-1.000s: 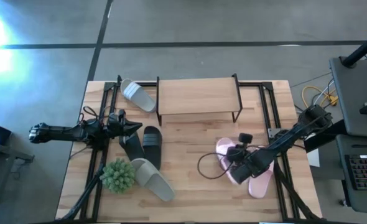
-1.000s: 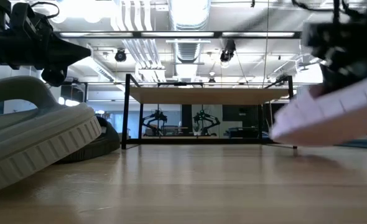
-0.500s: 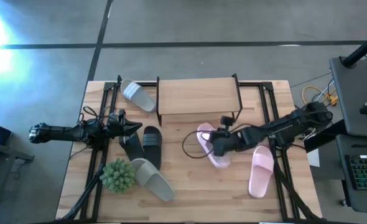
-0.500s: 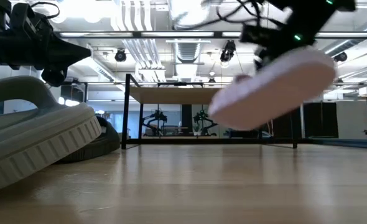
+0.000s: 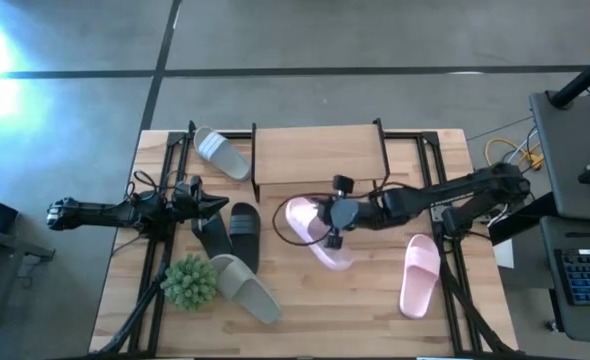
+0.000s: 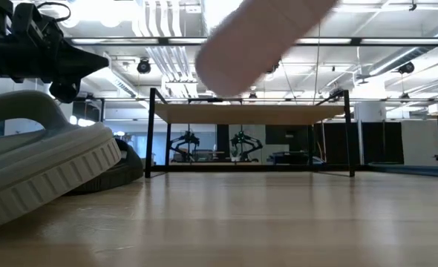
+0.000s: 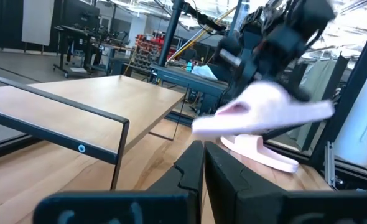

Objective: Pick and place slides into the shelf
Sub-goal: Put the left pink slide under the shelf

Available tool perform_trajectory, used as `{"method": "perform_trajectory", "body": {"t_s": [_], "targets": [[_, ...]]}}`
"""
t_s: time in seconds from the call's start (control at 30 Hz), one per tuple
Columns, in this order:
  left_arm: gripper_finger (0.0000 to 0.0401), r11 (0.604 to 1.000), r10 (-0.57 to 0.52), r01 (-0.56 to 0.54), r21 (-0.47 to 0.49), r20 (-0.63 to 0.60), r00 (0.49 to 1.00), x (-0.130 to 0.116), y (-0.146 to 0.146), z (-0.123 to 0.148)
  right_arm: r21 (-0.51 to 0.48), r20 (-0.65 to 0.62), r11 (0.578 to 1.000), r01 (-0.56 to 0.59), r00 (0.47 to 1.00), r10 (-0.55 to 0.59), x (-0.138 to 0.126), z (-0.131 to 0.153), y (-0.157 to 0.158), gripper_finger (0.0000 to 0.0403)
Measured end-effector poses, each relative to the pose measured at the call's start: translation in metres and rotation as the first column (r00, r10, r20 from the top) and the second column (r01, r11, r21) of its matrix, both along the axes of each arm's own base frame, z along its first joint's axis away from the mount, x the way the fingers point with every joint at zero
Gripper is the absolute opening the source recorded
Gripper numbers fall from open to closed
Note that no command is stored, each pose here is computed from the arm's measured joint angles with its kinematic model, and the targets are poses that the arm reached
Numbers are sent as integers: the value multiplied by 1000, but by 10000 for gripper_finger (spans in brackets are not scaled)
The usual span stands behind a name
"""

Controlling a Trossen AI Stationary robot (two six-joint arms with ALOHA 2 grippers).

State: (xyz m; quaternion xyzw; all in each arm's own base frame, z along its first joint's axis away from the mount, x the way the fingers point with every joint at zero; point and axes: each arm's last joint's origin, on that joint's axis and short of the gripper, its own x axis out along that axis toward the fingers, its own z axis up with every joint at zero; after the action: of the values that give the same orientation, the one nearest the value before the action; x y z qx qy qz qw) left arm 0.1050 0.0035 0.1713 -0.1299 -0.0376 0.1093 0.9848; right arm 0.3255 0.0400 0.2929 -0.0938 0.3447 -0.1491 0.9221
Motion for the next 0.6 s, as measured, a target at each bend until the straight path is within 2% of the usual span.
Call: {"method": "perform_trajectory", "body": {"t_s": [0.07,0.13,0.23,0.3,0.4,0.6], "targets": [[0,1000,0,0,0,-2,1000,0,0,0,6,57,1000,29,998,-30,5,18,-8,12],[0,1000,0,0,0,-1,1000,0,0,0,-34,111,992,120,987,-116,9,33,-19,13],[0,1000,0,0,0,-1,1000,0,0,0,-157,154,945,288,952,-264,11,46,-38,13],[0,1000,0,0,0,-3,1000,0,0,0,-223,142,913,340,938,-315,12,47,-54,13],[0,1000,0,0,0,-3,1000,0,0,0,-268,86,887,375,927,-366,12,40,-79,13],[0,1000,-1,1,0,-2,1000,0,0,0,-349,-160,846,404,863,-478,7,4,-123,13]]}}
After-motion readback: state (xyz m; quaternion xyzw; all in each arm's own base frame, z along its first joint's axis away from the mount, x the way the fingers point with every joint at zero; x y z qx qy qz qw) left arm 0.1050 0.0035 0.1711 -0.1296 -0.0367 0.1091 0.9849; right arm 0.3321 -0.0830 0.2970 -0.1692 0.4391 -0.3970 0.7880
